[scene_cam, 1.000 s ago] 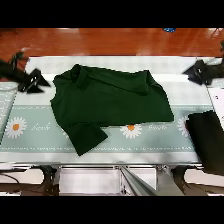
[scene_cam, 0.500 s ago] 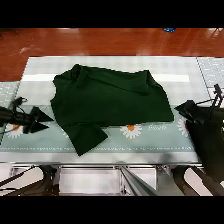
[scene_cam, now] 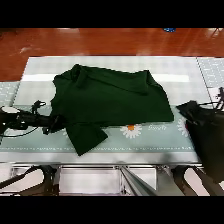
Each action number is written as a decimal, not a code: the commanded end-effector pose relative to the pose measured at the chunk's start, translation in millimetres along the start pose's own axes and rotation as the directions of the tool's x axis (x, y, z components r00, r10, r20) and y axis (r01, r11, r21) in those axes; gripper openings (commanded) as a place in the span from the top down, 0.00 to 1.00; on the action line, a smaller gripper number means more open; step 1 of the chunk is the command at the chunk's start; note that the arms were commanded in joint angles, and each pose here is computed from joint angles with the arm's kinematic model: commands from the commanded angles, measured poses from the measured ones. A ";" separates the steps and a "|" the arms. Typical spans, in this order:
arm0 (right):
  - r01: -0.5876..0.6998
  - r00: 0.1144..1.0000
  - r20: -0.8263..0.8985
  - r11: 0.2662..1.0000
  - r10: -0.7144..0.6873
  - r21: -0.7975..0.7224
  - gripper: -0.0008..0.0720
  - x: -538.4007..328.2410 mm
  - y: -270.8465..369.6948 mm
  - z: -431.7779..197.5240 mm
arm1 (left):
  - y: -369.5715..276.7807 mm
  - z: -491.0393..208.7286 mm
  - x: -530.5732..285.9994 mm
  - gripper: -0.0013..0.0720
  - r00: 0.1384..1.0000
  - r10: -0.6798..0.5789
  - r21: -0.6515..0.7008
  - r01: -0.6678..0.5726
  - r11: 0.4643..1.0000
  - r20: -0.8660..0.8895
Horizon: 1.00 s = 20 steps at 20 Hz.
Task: Fold the shirts.
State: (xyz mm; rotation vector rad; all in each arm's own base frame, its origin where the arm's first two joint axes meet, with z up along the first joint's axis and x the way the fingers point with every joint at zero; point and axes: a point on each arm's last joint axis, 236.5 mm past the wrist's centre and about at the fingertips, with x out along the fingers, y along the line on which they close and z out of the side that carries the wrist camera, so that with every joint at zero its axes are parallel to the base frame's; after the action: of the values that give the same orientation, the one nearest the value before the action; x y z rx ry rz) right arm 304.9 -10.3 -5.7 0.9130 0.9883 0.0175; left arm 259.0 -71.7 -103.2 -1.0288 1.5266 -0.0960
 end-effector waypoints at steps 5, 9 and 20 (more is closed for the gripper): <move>0.247 0.965 -0.123 0.959 -0.231 0.136 0.42 -29.4 -94.5 -33.9 | -20.7 22.0 0.9 0.95 0.997 0.002 0.077 -0.008 0.997 0.077; 0.235 0.963 -0.175 0.957 -0.205 0.172 0.42 3.5 -100.8 -65.3 | -21.6 20.6 0.5 0.95 0.998 0.001 0.080 -0.006 0.997 0.070; 0.066 0.973 -0.230 0.984 -0.027 0.163 0.47 105.4 -39.0 -25.5 | -21.8 20.0 0.7 0.95 0.998 0.000 0.079 -0.005 0.997 0.068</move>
State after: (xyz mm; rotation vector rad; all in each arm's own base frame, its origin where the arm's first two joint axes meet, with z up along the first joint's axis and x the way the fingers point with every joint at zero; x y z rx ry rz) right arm 296.7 8.9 -106.1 1.0693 1.2456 -0.0432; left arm 287.3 -75.4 -96.5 -0.9609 1.4520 -0.1142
